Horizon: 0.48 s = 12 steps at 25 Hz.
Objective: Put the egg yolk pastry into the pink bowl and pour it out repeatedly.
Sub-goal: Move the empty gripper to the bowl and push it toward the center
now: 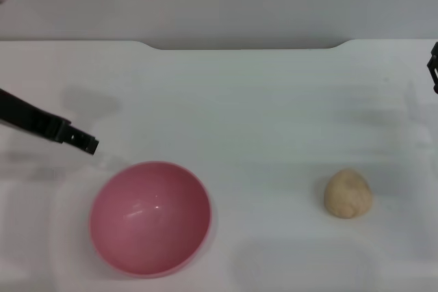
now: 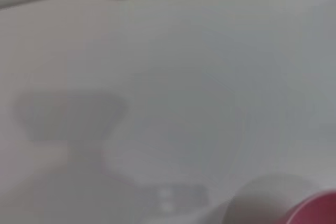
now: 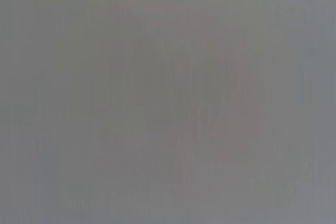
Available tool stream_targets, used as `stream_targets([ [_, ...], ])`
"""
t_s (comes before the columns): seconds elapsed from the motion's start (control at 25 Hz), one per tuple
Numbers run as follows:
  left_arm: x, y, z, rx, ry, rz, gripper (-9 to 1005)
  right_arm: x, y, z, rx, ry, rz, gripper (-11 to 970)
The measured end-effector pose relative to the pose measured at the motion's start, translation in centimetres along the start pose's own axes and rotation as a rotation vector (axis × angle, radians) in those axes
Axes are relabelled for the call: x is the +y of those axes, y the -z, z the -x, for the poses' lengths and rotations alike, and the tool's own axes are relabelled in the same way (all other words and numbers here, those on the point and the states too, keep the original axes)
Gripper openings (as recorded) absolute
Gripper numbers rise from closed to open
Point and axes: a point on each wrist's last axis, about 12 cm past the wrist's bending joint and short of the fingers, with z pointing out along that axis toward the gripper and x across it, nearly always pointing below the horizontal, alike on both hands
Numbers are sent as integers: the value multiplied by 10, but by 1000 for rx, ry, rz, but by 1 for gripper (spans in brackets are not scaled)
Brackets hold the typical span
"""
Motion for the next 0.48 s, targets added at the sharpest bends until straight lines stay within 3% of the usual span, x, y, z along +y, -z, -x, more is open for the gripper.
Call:
stream_targets([
  [0.48,-5,-11,-9,110,17,5,797,0,-2,1,-3,3,2,568],
])
